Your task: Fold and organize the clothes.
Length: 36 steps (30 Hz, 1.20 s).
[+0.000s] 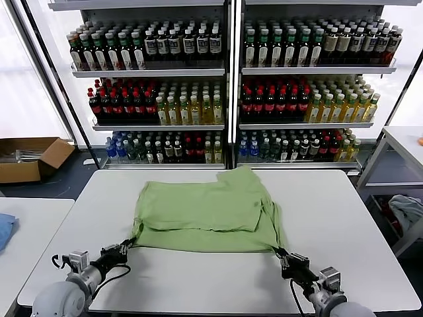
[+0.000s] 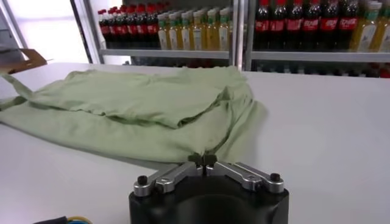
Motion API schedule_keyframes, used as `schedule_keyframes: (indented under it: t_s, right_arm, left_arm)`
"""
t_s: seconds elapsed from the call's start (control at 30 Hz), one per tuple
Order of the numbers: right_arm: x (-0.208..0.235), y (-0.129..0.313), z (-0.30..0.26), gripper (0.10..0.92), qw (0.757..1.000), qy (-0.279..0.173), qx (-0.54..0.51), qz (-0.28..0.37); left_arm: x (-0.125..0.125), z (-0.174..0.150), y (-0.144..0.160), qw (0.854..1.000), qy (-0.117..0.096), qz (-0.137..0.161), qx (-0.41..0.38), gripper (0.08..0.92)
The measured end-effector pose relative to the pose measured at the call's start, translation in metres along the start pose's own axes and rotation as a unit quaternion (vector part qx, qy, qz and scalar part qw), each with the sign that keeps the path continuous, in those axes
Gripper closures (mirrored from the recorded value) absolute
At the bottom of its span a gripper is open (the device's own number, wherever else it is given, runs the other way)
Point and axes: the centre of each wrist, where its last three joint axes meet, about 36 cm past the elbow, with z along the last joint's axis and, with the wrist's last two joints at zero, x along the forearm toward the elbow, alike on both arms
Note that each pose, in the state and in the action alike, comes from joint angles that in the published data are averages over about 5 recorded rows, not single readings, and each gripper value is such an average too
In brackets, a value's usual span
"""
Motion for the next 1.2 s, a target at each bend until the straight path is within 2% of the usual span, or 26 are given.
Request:
schedule_keyframes:
  t_s: [0.33,0.67,0.83,1.0,1.2]
  right_arm:
    - [0.046,0.023,0.009,0.916,1.0,0.027,-0.008,-0.003]
    - [0.076,0.035,0.009,0.907,0.999,0.052,-0.01,-0.007]
    - [0.084,0.035,0.005,0.79,0.998,0.056,-0.014,-0.014]
    - [0.088,0.023,-0.004,0.652,0.999,0.046,-0.02,-0.015]
    - [0.076,-0.009,-0.031,0.479,1.0,0.008,-0.021,-0.017]
  left_arm:
    - [0.053,0.017,-0.027,1.0,0.005,-0.008,0.011,0.905]
    - [0.107,0.032,-0.047,0.999,0.026,-0.025,0.013,0.905]
    - [0.12,0.033,-0.05,0.999,0.036,-0.032,0.005,0.863]
    - [0.127,0.029,-0.046,0.998,0.037,-0.044,-0.004,0.734]
    - [0.133,0.016,-0.033,0.998,0.029,-0.055,-0.023,0.552]
